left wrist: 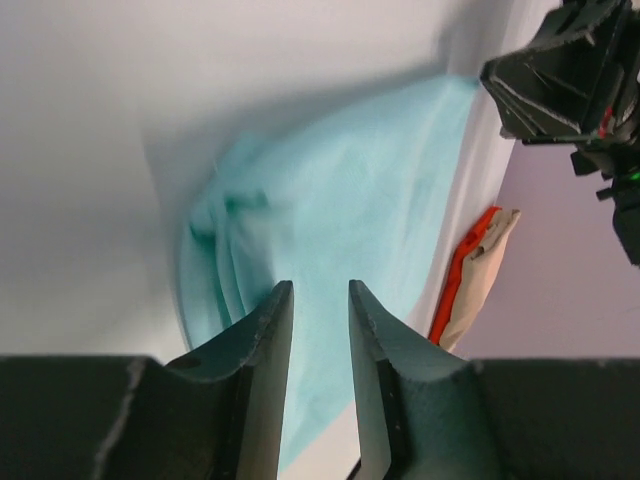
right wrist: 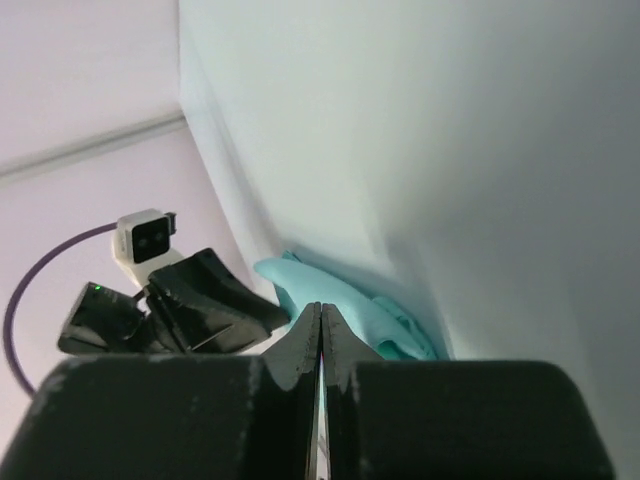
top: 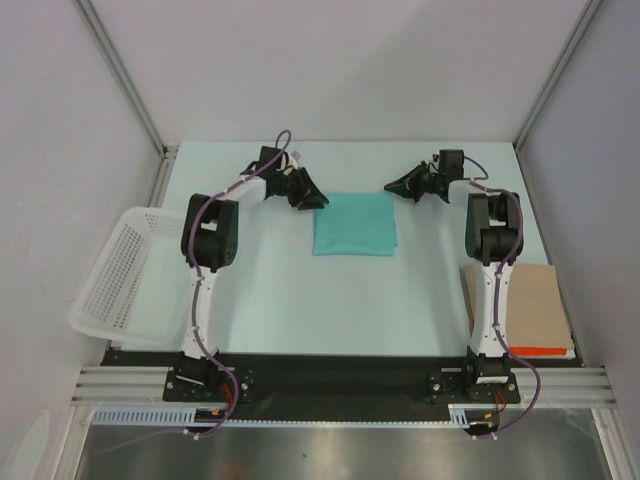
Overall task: Fold and stack the t-shirts
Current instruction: Fold the tshirt
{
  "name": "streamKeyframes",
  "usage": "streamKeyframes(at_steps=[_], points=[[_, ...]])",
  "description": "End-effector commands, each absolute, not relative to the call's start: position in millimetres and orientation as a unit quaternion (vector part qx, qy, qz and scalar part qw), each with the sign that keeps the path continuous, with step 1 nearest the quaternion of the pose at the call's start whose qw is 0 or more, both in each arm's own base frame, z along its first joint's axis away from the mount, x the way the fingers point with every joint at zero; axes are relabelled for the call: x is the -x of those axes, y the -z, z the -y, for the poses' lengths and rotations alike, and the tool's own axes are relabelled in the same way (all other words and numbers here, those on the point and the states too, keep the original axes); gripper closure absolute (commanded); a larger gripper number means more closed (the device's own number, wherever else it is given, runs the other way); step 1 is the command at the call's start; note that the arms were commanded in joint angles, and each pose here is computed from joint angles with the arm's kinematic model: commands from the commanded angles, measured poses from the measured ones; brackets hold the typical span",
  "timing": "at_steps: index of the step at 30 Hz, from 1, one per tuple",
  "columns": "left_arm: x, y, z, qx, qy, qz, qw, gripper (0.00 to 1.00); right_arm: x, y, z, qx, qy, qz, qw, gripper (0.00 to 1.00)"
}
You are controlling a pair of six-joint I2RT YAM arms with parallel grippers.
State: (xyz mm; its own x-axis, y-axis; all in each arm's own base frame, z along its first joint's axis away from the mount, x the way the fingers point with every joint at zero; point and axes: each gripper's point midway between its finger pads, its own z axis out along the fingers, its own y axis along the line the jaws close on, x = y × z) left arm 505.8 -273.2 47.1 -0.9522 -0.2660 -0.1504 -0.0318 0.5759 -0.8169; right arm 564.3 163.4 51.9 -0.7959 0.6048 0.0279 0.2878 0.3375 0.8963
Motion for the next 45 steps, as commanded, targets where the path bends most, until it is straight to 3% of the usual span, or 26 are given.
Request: streamKeyframes(at_steps=[1,6,13,19,23,26,32,36,42,44,45], points=[[-471.8,-109.1,283.9,0.033,0.483,-0.862,0.152,0.66,-543.1,-105.3,-182.7,-0.190,-0.496,-0.829,0.175,0.96],[-431.1,-58.6,268.8,0.071,0.466,-0.876,0.106,0.69,-504.8,-94.9,-195.8,-0.173,-0.487,-0.843,0.149,0.92],[-433.9,-4.4,249.0,0.082,0.404,-0.908,0.074,0.73,-469.5,-36.5,-190.0,-0.206,-0.473,-0.850,0.101,0.91],[-432.4,-53.9,253.4,0.058,0.417,-0.902,0.098,0.73,-459.6,-47.3,-181.1,-0.169,-0.430,-0.880,0.110,0.91],[-432.8,-104.1,266.5,0.047,0.449,-0.882,0.131,0.71,-449.8,-76.8,-210.4,-0.121,-0.437,-0.884,0.113,0.91],[-436.7,-92.7,273.2,0.062,0.462,-0.877,0.115,0.71,-439.5,-86.1,-240.4,-0.102,-0.450,-0.881,0.108,0.90],[-432.3,-38.4,268.0,0.080,0.429,-0.896,0.079,0.72,-408.7,-48.9,-254.8,-0.120,-0.460,-0.878,0.057,0.88],[-427.9,-20.4,258.5,0.074,0.398,-0.911,0.084,0.72,-393.3,-33.6,-230.2,-0.127,-0.442,-0.886,0.051,0.82],[-414.9,-33.1,252.0,0.050,0.384,-0.918,0.089,0.72,-392.8,-66.7,-189.8,-0.099,-0.390,-0.911,0.091,0.75],[-413.0,-53.1,250.8,0.035,0.378,-0.919,0.107,0.71,-388.8,-84.1,-180.1,-0.092,-0.363,-0.922,0.102,0.67],[-411.9,-61.4,250.9,0.029,0.376,-0.919,0.114,0.71,-389.7,-94.5,-176.9,-0.080,-0.352,-0.926,0.112,0.57]])
